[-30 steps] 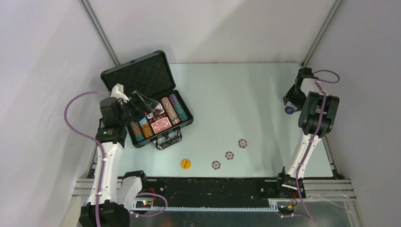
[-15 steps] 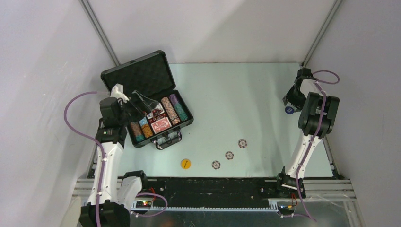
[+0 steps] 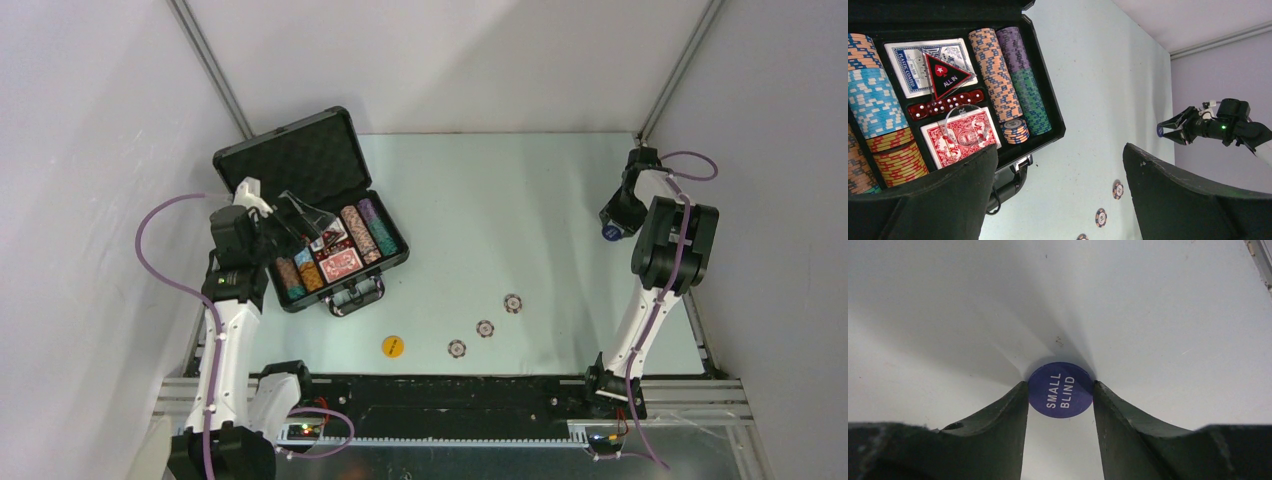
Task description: Pack up texas hold em set
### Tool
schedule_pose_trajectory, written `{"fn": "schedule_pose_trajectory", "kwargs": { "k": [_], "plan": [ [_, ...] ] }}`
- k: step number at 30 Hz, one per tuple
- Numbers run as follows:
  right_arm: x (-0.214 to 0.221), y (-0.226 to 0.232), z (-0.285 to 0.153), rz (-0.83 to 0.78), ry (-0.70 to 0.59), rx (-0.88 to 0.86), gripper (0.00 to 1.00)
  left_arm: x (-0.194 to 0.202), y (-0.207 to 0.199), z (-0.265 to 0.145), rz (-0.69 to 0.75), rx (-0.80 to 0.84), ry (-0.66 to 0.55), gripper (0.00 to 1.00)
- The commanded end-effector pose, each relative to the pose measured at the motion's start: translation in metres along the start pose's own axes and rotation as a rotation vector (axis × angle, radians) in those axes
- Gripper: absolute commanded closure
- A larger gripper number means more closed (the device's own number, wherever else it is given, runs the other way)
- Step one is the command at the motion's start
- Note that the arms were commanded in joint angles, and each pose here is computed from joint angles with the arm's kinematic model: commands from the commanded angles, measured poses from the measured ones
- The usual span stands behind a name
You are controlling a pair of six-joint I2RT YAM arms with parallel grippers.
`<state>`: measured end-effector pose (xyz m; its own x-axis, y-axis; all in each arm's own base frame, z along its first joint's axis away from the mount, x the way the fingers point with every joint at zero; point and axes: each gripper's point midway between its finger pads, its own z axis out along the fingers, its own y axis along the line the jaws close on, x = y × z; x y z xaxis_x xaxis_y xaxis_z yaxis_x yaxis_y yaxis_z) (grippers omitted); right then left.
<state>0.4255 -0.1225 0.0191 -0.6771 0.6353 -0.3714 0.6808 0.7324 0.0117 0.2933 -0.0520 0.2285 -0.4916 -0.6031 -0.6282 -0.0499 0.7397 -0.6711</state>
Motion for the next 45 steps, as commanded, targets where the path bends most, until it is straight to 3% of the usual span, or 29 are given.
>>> {"fn": "schedule_pose_trajectory", "kwargs": {
  "k": [1, 6, 15, 29, 45],
  "plan": [
    [0.014, -0.007, -0.001, -0.011, 0.044, 0.017, 0.5, -0.01, -0.009, -0.004, 0.009, 0.034, -0.024, 0.0],
    [0.015, -0.005, 0.003, -0.009, 0.056, 0.0, 0.58, -0.011, -0.009, -0.004, 0.009, 0.032, -0.027, 0.0],
    [0.024, 0.017, -0.001, -0.064, 0.06, -0.04, 0.55, -0.011, -0.007, -0.004, 0.004, 0.028, -0.029, 0.0],
    [0.076, 0.085, -0.021, -0.236, 0.124, -0.164, 0.59, -0.012, -0.006, -0.004, 0.003, 0.026, -0.032, 0.0],
    [0.147, 0.191, -0.061, -0.486, 0.114, -0.293, 0.56, -0.013, -0.004, -0.003, 0.0, 0.019, -0.035, 0.0]
  ]
}}
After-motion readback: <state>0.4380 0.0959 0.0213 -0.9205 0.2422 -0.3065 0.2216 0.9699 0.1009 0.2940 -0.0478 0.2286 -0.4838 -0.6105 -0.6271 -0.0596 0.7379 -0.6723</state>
